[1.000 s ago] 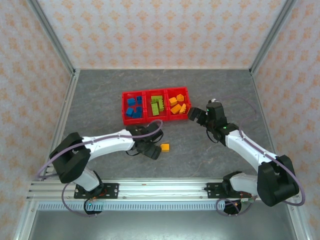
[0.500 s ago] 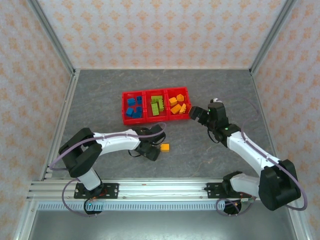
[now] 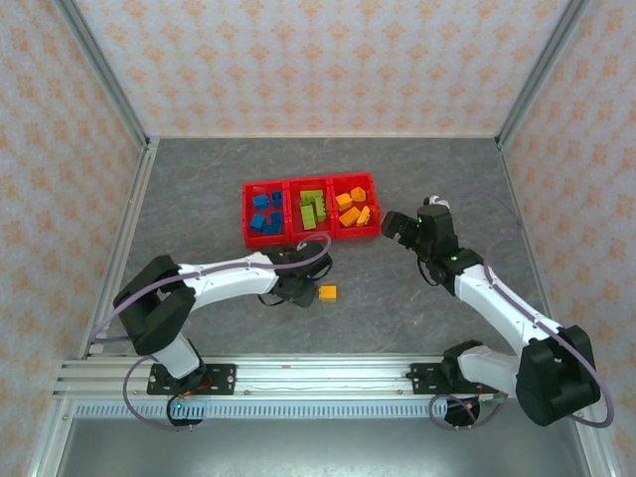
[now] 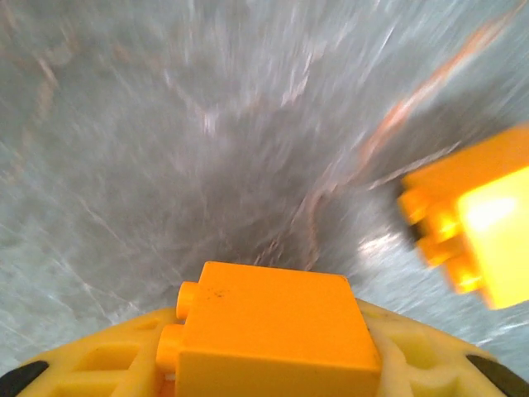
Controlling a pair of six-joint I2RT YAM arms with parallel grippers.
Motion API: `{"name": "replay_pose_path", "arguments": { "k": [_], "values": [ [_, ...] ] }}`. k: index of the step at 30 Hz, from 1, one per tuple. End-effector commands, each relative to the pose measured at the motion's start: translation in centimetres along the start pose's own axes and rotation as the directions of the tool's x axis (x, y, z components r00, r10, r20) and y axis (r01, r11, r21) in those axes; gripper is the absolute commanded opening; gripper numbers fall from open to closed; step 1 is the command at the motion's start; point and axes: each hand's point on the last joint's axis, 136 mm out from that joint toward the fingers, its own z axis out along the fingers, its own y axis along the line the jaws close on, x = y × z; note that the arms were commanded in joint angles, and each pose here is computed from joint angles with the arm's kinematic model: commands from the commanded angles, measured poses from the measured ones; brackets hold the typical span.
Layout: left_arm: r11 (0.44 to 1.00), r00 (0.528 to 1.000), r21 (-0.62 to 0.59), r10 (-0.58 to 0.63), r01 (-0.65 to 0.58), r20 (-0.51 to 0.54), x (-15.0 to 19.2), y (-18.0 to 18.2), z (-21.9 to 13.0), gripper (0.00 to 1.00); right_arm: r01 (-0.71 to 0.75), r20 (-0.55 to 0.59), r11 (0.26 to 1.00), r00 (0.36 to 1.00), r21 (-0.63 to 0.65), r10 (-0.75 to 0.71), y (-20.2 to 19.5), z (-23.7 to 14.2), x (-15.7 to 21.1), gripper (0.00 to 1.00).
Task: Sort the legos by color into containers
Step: Place the lego in the container.
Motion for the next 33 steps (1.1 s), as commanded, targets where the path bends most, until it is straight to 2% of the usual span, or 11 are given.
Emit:
{"name": "replay_pose_path", "arguments": {
  "k": [1,5,11,14,17,21,26,28,31,33],
  "values": [
    [0.998,0.983,0.002,-0.058,0.059,0.177,-5.4,0.8,-3.6,0.43,0.015,0.055,1.000,0.998,0.024,-0.016,0.0,-0.9,-1.9,1.00],
    [0.995,0.960,0.034,-0.101,0.096,0.260,-11.1,1.8,-5.0,0.43,0.025,0.071,0.999,0.997,0.028,-0.027,0.0,-1.7,-2.4,1.00],
    [0.998,0.950,-0.034,-0.034,0.047,0.310,-19.5,0.8,-5.7,0.43,0.031,0.101,0.998,0.994,0.056,-0.036,-1.0,-3.1,-2.5,1.00],
    [0.998,0.947,-0.034,-0.033,0.046,0.319,-23.0,-0.5,-4.0,0.43,0.028,0.133,0.996,0.990,0.081,-0.039,-1.8,-4.1,-2.8,1.00],
    [0.993,0.930,-0.027,-0.097,0.114,0.354,-26.2,-0.4,-2.9,0.44,0.030,0.165,0.995,0.985,0.098,-0.046,-2.3,-5.0,-3.1,1.00],
    [0.969,0.903,0.005,-0.231,0.245,0.363,-28.4,0.6,-0.6,0.44,0.039,0.179,0.991,0.982,0.129,-0.062,-3.1,-5.6,-3.1,1.00],
    [0.951,0.861,0.081,-0.304,0.298,0.407,-30.3,-0.3,0.5,0.47,0.041,0.176,0.989,0.982,0.145,-0.066,-3.8,-5.8,-2.6,1.00],
    [0.947,0.851,0.096,-0.319,0.307,0.418,-30.7,-0.4,0.8,0.54,0.044,0.177,0.989,0.982,0.139,-0.068,-3.6,-5.8,-2.6,1.00],
    [0.950,0.849,0.128,-0.313,0.286,0.425,-31.3,-1.0,0.7,0.70,0.050,0.176,0.988,0.982,0.144,-0.075,-3.5,-6.0,-2.9,1.00],
    [0.947,0.845,0.151,-0.321,0.283,0.428,-31.9,-1.1,0.2,0.75,0.055,0.175,0.988,0.981,0.143,-0.080,-3.4,-6.1,-3.0,1.00]
  ]
}}
